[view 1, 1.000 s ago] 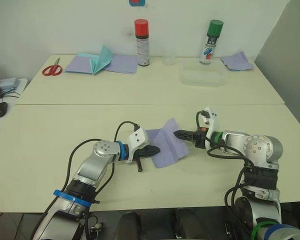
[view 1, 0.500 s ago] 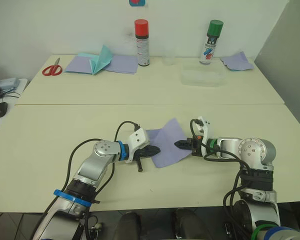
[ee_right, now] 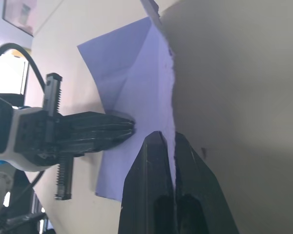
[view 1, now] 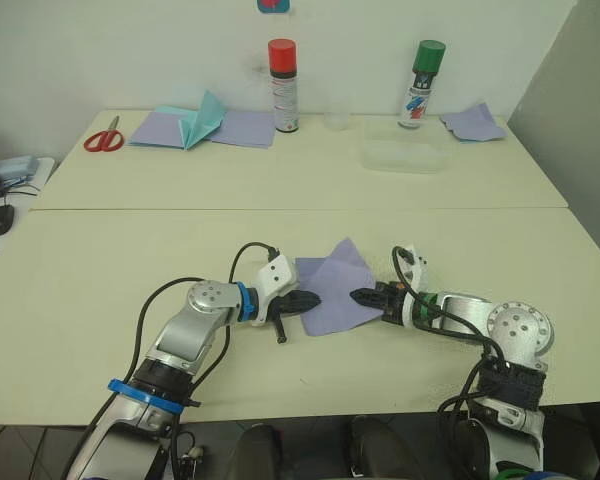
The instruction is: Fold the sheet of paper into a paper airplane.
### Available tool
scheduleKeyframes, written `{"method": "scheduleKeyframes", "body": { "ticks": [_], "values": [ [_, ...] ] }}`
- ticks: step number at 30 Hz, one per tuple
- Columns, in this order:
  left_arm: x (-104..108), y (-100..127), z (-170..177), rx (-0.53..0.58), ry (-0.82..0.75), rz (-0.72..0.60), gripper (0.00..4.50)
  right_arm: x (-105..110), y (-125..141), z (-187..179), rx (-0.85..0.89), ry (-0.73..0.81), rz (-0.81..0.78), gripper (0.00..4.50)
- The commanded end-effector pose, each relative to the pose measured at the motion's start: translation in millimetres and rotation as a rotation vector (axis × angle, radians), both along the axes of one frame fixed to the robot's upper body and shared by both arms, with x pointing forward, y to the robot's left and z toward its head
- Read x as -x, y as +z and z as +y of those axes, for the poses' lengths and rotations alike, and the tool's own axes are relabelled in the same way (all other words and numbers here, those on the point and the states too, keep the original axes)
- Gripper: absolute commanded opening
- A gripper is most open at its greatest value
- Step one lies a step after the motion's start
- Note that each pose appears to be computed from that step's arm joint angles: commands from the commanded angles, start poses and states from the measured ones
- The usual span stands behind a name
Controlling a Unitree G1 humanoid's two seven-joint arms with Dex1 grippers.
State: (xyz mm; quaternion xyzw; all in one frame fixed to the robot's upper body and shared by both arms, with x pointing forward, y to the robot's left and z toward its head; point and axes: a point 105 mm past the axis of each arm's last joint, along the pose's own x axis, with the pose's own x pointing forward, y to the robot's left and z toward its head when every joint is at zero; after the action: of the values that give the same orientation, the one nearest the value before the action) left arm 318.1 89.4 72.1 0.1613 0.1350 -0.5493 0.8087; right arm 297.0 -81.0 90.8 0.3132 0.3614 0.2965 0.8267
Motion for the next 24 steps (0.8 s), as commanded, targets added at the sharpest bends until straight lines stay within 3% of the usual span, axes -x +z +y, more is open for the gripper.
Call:
{"method": "scheduleKeyframes", "body": {
  "ticks": [1, 11, 18, 24],
  "values": [
    [-1.4, -4.2, -0.1, -0.008, 0.027, 0.003, 0.0, 7.9, 8.0, 1.9, -0.029, -0.039, -0.016, 0.02],
    [-4.0, 0.4, -5.8, 0.006, 0.029, -0.015, 0.0, 29.5, 5.2, 5.6, -0.061, -0.1, 0.082, 0.02],
    [7.2, -18.8, -5.2, -0.076, -0.016, 0.029, 0.0, 33.0, 10.3, 0.1, -0.019, -0.082, 0.155, 0.02],
    [12.1, -26.9, -4.5, -0.109, -0.032, 0.051, 0.0, 31.6, 12.0, -5.0, 0.054, -0.027, 0.112, 0.02]
  ]
}}
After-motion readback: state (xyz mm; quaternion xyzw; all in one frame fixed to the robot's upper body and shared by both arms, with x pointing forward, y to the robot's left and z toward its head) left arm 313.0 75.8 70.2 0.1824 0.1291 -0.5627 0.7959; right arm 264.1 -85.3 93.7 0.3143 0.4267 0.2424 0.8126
